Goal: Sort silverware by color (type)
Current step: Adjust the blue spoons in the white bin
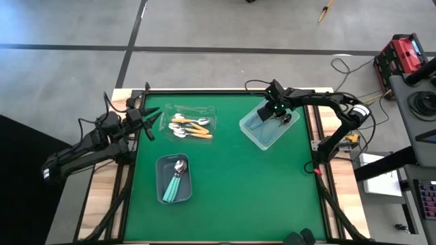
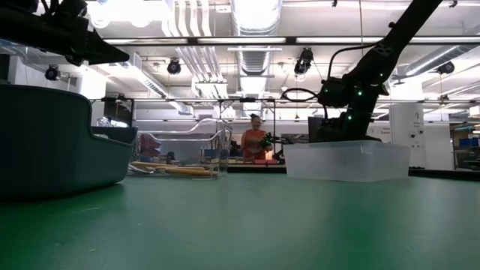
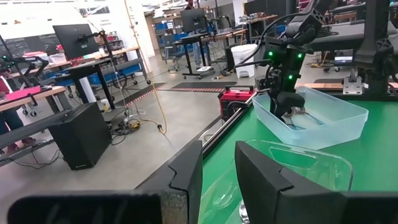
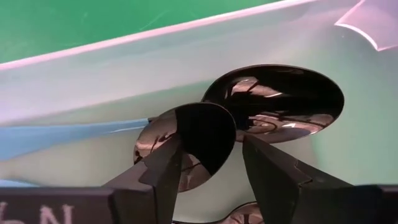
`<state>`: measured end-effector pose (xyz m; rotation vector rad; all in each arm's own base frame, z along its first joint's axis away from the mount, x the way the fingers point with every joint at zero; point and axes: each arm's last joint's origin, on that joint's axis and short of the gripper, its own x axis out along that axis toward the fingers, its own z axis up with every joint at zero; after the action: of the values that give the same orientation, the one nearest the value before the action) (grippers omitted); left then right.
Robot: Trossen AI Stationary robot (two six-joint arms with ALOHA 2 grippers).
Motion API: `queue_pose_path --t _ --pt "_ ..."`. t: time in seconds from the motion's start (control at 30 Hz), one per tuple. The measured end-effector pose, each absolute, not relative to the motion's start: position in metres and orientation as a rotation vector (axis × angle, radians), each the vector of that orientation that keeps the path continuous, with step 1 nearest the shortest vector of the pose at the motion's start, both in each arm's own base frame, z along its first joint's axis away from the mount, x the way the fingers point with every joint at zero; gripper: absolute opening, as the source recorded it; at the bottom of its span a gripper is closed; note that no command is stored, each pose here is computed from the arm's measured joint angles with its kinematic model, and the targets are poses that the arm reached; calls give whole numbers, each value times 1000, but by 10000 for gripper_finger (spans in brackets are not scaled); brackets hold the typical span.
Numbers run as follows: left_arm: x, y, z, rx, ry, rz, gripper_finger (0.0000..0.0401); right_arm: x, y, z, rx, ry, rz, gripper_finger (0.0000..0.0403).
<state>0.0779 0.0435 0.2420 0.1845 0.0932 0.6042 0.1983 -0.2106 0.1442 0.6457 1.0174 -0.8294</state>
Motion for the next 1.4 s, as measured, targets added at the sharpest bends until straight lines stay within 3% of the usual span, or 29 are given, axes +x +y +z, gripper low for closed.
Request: queue_pose_path --t 0.67,0.9,1.4 --pt "78 43 242 184 93 604 77 200 -212 152 648 984 -831 37" --pt "78 43 242 184 93 604 77 198 -210 162 639 951 -832 12" --pt "78 43 242 180 92 604 77 195 -205 182 636 881 -825 8"
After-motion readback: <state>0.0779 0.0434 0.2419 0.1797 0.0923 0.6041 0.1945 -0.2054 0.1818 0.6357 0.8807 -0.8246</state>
